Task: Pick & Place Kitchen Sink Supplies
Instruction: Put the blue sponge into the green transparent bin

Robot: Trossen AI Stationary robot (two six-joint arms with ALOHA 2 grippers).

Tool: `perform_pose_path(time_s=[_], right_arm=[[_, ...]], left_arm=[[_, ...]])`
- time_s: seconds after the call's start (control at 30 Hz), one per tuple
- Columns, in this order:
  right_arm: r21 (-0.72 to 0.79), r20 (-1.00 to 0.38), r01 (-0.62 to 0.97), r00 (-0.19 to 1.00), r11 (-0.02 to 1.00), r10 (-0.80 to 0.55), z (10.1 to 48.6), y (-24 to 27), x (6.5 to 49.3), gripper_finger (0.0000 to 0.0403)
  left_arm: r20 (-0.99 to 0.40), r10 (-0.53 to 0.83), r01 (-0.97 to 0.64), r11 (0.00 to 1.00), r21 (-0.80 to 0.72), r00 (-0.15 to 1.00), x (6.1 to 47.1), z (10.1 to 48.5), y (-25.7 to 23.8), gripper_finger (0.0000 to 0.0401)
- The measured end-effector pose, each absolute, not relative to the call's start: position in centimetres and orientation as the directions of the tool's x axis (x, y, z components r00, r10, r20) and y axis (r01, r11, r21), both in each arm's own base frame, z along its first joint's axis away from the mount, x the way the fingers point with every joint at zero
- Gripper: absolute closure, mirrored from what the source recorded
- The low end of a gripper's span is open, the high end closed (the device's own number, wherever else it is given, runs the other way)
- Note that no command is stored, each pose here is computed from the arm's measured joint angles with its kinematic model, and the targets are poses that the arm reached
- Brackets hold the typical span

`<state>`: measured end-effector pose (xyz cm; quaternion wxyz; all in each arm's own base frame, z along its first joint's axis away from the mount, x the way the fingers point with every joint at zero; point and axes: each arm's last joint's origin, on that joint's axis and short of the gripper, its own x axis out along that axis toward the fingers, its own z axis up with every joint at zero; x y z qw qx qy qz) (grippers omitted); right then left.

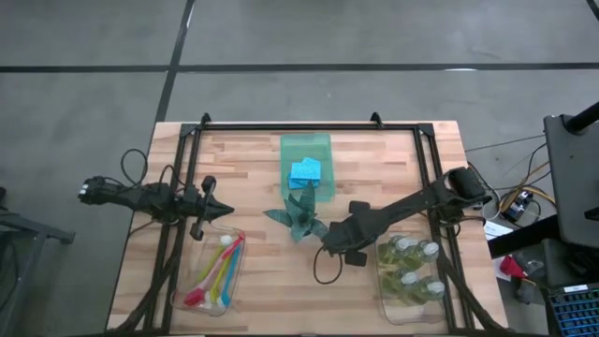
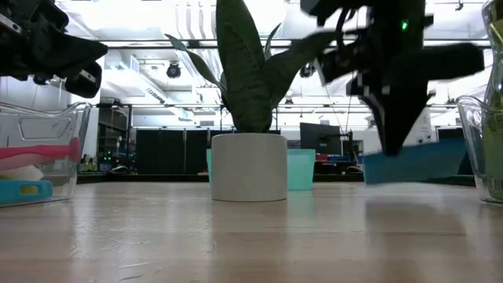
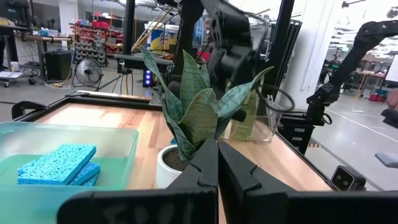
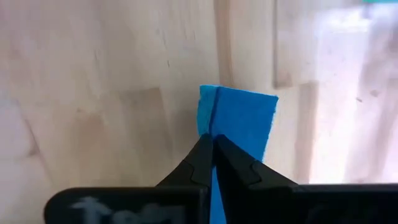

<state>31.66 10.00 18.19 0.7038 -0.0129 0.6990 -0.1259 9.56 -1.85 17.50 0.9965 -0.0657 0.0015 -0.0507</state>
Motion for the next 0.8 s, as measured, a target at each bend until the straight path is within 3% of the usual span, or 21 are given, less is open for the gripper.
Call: perform_pose_path(time_s=[0.13, 0.4, 0.67, 0.8], right_arm=[[-0.202, -0.978, 0.181, 0.006, 0.962, -0.206, 20.4, 9.3, 31.3, 0.0394], [-0.298, -0.927, 0.277, 0.144, 0.914, -0.346, 24.4, 6.9, 30.7, 0.0394], [-0.496, -0.762, 0.338, 0.272, 0.800, -0.588, 27.2, 2.8, 31.2, 0.0394], [-0.531, -0.685, 0.287, 0.409, 0.798, -0.603, 28.1, 1.2, 33.1, 0.0394]], left_arm=[[0.004, -0.101, 0.101, 0.986, -0.131, 0.995, 9.6, 17.5, -1.9, 0.0401], [0.004, -0.101, 0.101, 0.986, -0.131, 0.995, 9.6, 17.5, -1.9, 0.0401], [0.004, -0.102, 0.101, 0.986, -0.132, 0.995, 9.6, 17.5, -1.9, 0.0401], [0.004, -0.101, 0.101, 0.986, -0.131, 0.995, 9.6, 17.5, -1.9, 0.0401]])
